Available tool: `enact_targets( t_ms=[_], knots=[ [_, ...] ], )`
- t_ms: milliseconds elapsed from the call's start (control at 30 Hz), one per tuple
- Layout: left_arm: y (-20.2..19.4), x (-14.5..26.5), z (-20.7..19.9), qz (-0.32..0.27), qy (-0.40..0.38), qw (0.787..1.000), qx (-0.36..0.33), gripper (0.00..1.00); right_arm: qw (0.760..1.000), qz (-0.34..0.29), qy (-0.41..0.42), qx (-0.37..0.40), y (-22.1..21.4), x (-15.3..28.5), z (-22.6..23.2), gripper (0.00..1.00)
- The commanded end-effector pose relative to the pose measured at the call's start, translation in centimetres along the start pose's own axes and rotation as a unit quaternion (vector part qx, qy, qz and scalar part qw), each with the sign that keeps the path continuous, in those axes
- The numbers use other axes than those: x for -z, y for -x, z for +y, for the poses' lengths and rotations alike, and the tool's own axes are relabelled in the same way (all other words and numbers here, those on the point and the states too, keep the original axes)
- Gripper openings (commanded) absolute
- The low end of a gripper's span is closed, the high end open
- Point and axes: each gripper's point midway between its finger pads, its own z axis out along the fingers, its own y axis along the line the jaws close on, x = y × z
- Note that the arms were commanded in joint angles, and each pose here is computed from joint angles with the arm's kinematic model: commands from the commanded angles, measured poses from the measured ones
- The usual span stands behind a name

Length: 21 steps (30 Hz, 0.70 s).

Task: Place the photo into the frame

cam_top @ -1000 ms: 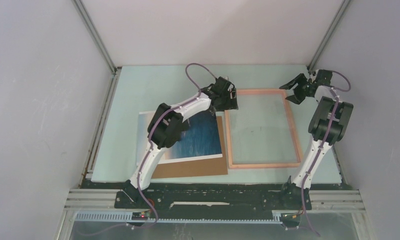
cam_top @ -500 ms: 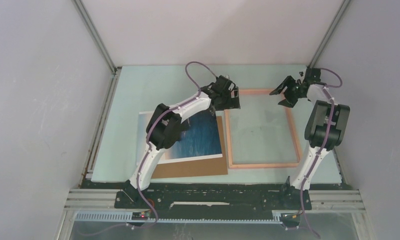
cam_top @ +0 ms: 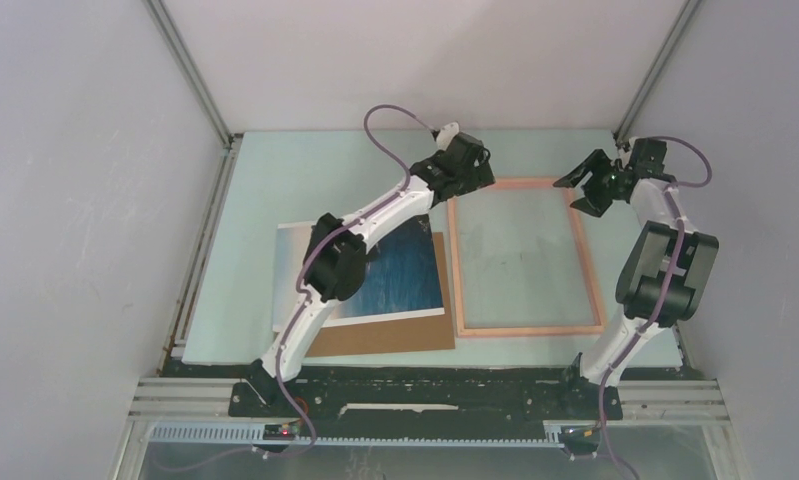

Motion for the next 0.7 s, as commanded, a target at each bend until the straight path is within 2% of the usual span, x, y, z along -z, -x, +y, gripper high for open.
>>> enact_targets(
  t_ms=[0, 133, 267, 400, 500, 667],
  knots=[
    [0.1, -1.7, 0.8, -0.046, 0.047, 0.997, 0.047, 0.88, 0.999, -0.026, 0.023, 0.02, 1.1, 1.4, 1.6, 0.79],
    [-0.2, -1.4, 0.4, -0.04, 0.042, 0.997, 0.042, 0.89, 0.999, -0.033, -0.024, 0.005, 1.3, 1.7, -1.6, 0.79],
    [-0.2, 0.1, -0.8, -0.033, 0.025, 0.999, -0.011, 0.92, 0.994, -0.05, -0.098, 0.002, 2.1, 2.9, -5.7, 0.8],
    [-1.8, 0.9, -0.9, 0.002, 0.012, 1.0, -0.022, 0.93, 0.987, -0.045, -0.154, -0.015, 1.7, 3.5, -9.6, 0.82],
    [-3.3, 1.3, -0.9, 0.026, 0.008, 0.999, -0.031, 0.95, 0.986, -0.029, -0.157, -0.043, 0.4, 3.5, -11.3, 0.83],
    [-5.6, 1.7, 0.0, 0.073, 0.012, 0.996, -0.044, 0.96, 0.991, 0.003, -0.116, -0.072, -3.2, 2.2, -11.8, 0.83]
  ],
)
